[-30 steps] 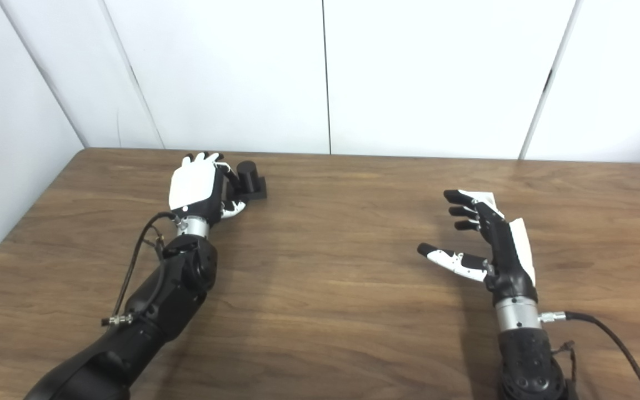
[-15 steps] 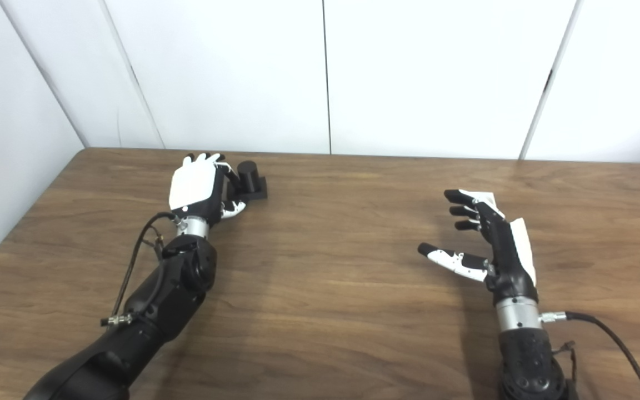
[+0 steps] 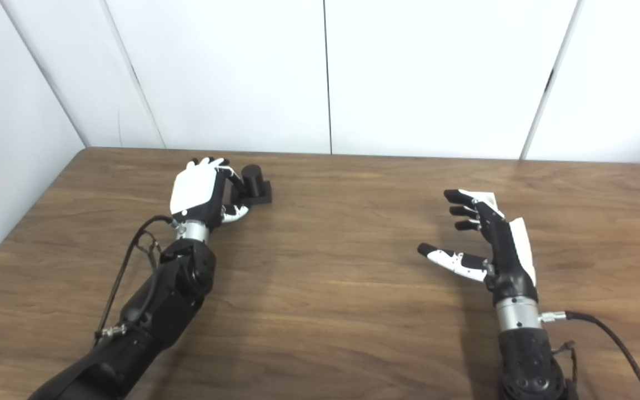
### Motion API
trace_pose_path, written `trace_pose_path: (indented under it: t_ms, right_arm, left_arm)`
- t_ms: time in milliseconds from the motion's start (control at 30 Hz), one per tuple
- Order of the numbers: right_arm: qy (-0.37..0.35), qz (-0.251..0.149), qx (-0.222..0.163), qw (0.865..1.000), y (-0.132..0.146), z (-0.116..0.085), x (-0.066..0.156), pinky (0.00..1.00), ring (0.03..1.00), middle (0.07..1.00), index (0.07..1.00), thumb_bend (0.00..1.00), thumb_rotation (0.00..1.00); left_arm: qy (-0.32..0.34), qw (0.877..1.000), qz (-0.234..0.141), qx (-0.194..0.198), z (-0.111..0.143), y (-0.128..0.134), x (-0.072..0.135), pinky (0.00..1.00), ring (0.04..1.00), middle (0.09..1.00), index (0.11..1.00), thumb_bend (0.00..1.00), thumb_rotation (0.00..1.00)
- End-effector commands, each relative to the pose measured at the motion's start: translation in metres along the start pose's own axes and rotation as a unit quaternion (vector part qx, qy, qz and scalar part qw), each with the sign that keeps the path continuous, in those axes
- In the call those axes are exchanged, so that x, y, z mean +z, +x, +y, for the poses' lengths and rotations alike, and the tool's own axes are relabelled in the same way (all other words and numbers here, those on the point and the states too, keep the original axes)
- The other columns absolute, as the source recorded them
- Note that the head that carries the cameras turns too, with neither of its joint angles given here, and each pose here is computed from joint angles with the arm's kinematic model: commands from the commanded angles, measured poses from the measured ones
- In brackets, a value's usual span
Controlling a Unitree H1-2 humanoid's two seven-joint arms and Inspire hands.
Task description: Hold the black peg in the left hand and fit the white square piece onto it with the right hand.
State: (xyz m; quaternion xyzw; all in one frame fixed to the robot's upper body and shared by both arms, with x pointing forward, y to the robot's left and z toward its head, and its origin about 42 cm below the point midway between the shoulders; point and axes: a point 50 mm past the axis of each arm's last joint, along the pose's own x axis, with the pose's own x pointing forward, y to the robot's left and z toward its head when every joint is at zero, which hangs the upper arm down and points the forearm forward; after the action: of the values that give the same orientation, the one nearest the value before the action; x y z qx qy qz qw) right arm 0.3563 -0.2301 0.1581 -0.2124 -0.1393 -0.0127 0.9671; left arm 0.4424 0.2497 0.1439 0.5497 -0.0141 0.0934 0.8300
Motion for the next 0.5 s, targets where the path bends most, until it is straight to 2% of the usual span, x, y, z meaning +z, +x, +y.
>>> trace_pose_path:
  t_ms: [0,467]
  right_arm:
    - [-0.001,-0.048,-0.019,0.999,0.016,-0.006,0.021,0.65,0.741,0.779,0.743,0.68,0.11]
    - [-0.004,-0.054,-0.022,0.998,0.018,-0.004,0.024,0.63,0.730,0.771,0.738,0.69,0.10]
  left_arm:
    - [-0.004,0.999,-0.022,0.022,0.019,0.008,0.012,1.00,0.944,0.873,0.486,0.52,0.07]
    - [-0.044,0.997,-0.064,-0.007,0.033,-0.019,0.032,0.99,0.938,0.884,0.486,0.52,0.08]
